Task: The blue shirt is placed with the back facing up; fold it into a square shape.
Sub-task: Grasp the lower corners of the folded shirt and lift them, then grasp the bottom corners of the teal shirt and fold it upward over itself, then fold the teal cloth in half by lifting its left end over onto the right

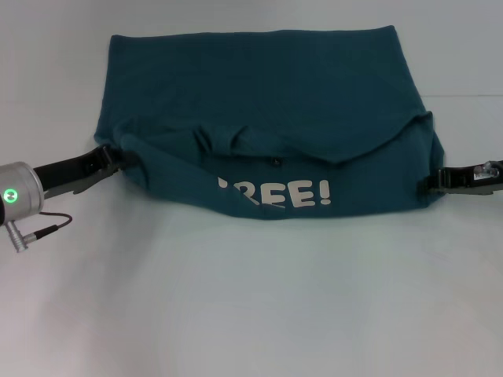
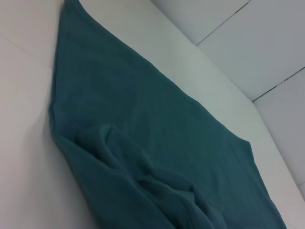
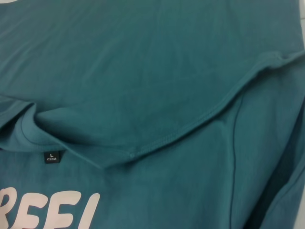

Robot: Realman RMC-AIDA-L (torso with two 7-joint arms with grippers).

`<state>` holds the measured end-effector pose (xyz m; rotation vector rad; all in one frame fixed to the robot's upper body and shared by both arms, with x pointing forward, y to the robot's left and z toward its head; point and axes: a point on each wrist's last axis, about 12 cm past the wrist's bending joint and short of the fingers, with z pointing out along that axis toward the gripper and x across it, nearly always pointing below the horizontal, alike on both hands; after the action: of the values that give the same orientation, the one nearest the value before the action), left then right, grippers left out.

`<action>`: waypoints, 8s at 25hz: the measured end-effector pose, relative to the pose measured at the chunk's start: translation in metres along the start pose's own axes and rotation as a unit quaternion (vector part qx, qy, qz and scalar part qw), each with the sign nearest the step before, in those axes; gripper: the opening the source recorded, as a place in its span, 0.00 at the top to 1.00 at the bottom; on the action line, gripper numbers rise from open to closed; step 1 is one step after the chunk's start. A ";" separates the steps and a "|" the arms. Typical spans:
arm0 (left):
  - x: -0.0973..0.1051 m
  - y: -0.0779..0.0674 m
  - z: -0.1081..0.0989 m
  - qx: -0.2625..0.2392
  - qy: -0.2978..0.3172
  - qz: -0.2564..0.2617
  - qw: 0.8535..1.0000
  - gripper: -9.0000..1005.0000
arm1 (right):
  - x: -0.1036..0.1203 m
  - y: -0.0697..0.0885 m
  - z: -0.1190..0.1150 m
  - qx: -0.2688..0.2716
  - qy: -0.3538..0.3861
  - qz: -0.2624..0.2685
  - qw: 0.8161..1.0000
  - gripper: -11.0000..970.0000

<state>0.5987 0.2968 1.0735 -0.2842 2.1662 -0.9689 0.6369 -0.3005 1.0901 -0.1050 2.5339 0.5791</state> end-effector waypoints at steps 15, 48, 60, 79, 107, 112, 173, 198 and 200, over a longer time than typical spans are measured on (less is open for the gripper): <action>0.002 -0.004 -0.024 0.043 0.098 0.009 0.994 0.97 | 0.003 -0.005 -0.033 -0.042 0.059 -0.006 0.997 0.94; -0.017 -0.003 -0.065 -0.009 0.201 0.000 0.980 0.97 | 0.005 -0.031 -0.086 -0.115 0.013 0.060 0.991 0.94; -0.056 -0.028 -0.016 -0.042 0.116 0.017 0.992 0.97 | -0.040 -0.023 -0.062 -0.057 -0.133 0.091 0.985 0.94; -0.075 -0.049 0.038 -0.126 0.016 0.104 0.986 0.97 | -0.076 0.019 0.003 0.083 -0.201 0.020 0.976 0.94; -0.079 -0.054 0.054 -0.149 -0.017 0.096 0.984 0.97 | -0.099 0.025 -0.005 0.088 -0.199 -0.013 0.976 0.91; -0.078 -0.050 0.053 -0.151 -0.028 0.066 0.986 0.86 | -0.111 0.017 -0.019 0.096 -0.214 -0.007 0.972 0.90; 0.047 0.054 -0.048 -0.028 -0.015 -0.356 0.934 0.25 | 0.069 -0.043 -0.096 -0.285 -0.151 0.147 0.935 0.18; 0.032 0.032 -0.007 -0.043 0.003 -0.315 0.948 0.25 | 0.072 -0.048 -0.099 -0.278 -0.159 0.157 0.934 0.18; 0.030 0.029 -0.002 -0.043 0.004 -0.309 0.950 0.25 | 0.073 -0.049 -0.099 -0.279 -0.160 0.159 0.933 0.18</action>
<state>0.5781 0.3039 1.0380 -1.0477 2.1650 -1.2036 0.5356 -0.3836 1.1097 0.1889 2.0162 1.3209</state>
